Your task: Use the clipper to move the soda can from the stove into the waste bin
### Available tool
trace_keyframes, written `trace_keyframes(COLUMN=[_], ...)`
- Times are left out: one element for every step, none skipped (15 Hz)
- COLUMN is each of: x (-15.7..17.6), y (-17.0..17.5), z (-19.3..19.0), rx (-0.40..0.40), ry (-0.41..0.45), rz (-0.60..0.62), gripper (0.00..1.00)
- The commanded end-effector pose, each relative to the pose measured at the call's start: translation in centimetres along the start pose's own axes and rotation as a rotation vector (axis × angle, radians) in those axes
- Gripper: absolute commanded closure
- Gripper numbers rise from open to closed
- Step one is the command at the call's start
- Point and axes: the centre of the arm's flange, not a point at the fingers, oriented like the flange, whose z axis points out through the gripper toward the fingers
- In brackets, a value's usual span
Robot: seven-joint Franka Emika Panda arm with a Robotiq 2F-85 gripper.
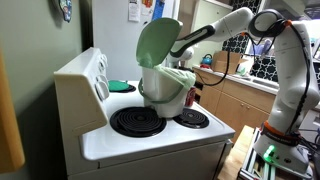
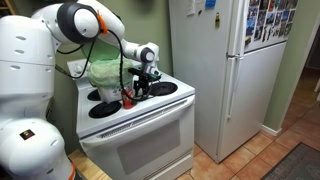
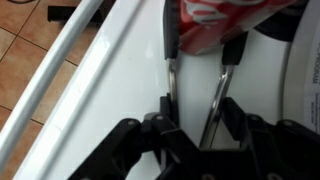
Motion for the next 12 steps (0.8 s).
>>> trace_keyframes(x=[-0.6, -0.6, -0.8, -1.1, -1.4, -1.8, -2.1, -2.6, -3.1, -3.6, -4.3, -1.9], y=[0.3, 0.3, 0.4, 0.5, 0.7, 0.9, 1.0, 1.3, 1.6, 1.9, 2.3, 1.3], z=[-0.1, -0.1, -0.3, -0.6, -0.9, -1.4, -1.8, -2.5, -3.4, -4.3, -5.3, -3.7], rx=[0.028, 0.026, 0.028, 0.030, 0.033, 0.034, 0.036, 0.030, 0.028, 0.028, 0.023, 0.011], ry=[-0.029, -0.029, -0.027, -0.019, -0.015, -0.009, -0.004, 0.003, 0.013, 0.022, 0.030, 0.030], rz=[-0.003, 0.000, 0.001, 0.004, 0.003, -0.001, -0.005, -0.016, -0.027, -0.038, -0.052, -0.030], gripper=[0.71, 0.71, 0.71, 0.71, 0.71, 0.71, 0.71, 0.71, 0.71, 0.71, 0.71, 0.71])
